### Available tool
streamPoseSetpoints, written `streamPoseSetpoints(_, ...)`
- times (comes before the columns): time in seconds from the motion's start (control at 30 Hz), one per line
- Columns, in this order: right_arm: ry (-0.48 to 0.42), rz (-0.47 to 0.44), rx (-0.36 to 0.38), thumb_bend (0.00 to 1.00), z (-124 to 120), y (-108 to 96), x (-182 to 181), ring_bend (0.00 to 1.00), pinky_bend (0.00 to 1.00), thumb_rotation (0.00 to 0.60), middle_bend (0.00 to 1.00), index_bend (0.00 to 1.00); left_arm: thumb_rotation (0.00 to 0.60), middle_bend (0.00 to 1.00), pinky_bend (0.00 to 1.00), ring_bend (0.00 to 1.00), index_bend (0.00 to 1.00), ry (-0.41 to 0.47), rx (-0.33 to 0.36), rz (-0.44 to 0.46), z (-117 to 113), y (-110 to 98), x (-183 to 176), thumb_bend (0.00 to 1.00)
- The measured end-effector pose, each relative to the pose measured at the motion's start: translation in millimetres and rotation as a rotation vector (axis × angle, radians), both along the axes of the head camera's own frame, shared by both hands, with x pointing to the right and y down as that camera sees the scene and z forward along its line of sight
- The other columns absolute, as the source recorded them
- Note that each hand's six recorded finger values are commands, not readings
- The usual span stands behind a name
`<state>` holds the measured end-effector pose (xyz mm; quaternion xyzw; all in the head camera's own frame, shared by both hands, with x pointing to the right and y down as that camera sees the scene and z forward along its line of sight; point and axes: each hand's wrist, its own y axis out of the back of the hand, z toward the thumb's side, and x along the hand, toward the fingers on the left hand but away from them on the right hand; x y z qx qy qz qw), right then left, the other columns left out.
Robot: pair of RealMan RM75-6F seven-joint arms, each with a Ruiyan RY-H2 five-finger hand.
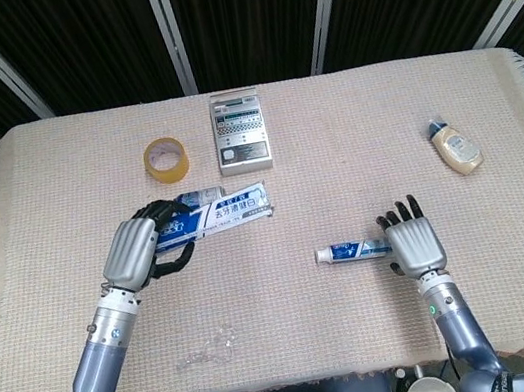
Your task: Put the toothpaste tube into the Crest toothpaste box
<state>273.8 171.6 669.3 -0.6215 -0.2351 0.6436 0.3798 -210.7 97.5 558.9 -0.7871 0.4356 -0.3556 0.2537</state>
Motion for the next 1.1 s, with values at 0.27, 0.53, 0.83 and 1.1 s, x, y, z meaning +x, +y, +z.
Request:
streamPoseSetpoints(0.27, -0.001, 0.014, -0.015, 0.18, 12, 1, 4, 0.15, 0.00, 0.600, 0.33, 0.35, 0.600, 0.33, 0.29, 0.25, 0.35, -0.033, 0.001, -0.005, 4, 3, -3, 0.39)
streamPoseSetpoints(0.53, -0.001, 0.018, -0.016, 0.18, 15, 1, 5, 0.16, 0.00, 0.600, 0.39, 0.38, 0.600, 0.33, 0.29, 0.25, 0.36, -0.038, -0.009, -0.015, 10, 3, -5, 0.39)
streamPoseSetpoints(0.83, -0.011, 0.018, -0.012, 0.18, 20, 0, 3, 0.18, 0.00, 0.600, 0.43, 0.39, 0.600, 0.33, 0.29, 0.25, 0.36, -0.043, -0.008, -0.030, 16, 0, -7, 0.39)
streamPoseSetpoints(1.1, -0.015, 0.009, -0.019, 0.18, 26, 1, -2, 0.18, 0.00, 0.600, 0.43, 0.39, 0.600, 0.33, 0.29, 0.25, 0.36, -0.045, -0.009, -0.029, 16, 0, -8, 0.39)
